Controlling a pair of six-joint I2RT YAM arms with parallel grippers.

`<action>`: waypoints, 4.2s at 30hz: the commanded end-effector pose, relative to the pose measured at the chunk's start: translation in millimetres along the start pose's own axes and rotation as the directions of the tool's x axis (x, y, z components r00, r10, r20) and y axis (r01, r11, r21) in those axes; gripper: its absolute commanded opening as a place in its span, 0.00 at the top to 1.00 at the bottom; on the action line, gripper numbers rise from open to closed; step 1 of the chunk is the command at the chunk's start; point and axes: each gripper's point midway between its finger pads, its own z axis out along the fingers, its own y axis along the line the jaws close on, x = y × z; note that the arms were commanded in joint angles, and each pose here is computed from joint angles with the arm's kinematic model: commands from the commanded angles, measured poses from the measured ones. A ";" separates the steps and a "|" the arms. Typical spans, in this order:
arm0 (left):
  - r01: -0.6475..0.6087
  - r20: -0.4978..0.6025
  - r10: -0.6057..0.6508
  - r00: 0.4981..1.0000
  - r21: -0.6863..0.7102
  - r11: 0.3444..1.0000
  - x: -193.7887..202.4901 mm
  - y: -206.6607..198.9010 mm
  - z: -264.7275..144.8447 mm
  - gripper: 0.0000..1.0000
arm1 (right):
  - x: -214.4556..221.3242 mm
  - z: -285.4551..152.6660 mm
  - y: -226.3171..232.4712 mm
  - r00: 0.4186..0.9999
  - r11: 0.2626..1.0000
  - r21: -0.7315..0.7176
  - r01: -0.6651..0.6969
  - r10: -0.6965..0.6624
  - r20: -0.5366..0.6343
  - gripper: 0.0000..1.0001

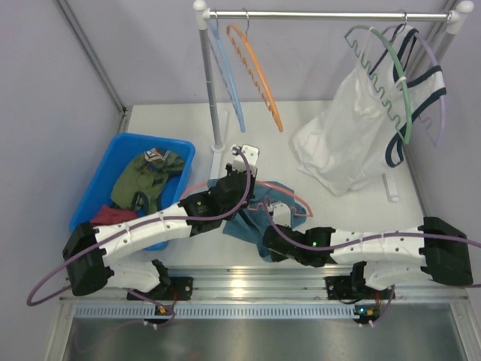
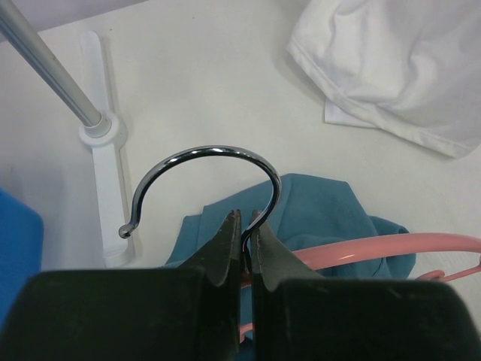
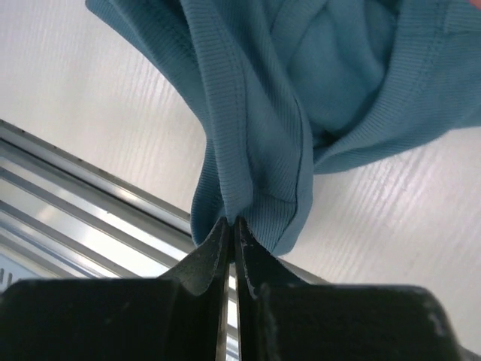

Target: Place the tank top on the hanger

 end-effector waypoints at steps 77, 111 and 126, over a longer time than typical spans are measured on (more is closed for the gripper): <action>-0.102 0.167 0.076 0.983 0.158 0.982 -60.1 12.6 -59.8 1.00 | -66.5 -90.8 -109.8 0.959 0.974 0.138 -0.178 0.141 0.246 1.00; -0.019 0.256 -0.030 0.966 0.186 0.982 -86.2 -19.2 -44.3 1.00 | -188.7 -157.2 -34.3 0.968 0.998 0.057 0.033 -0.046 0.245 1.00; 0.045 0.292 -0.098 0.951 0.183 0.982 -109.8 -23.5 -58.2 1.00 | -219.7 -170.2 -18.3 0.961 0.997 0.020 0.069 -0.072 0.268 0.99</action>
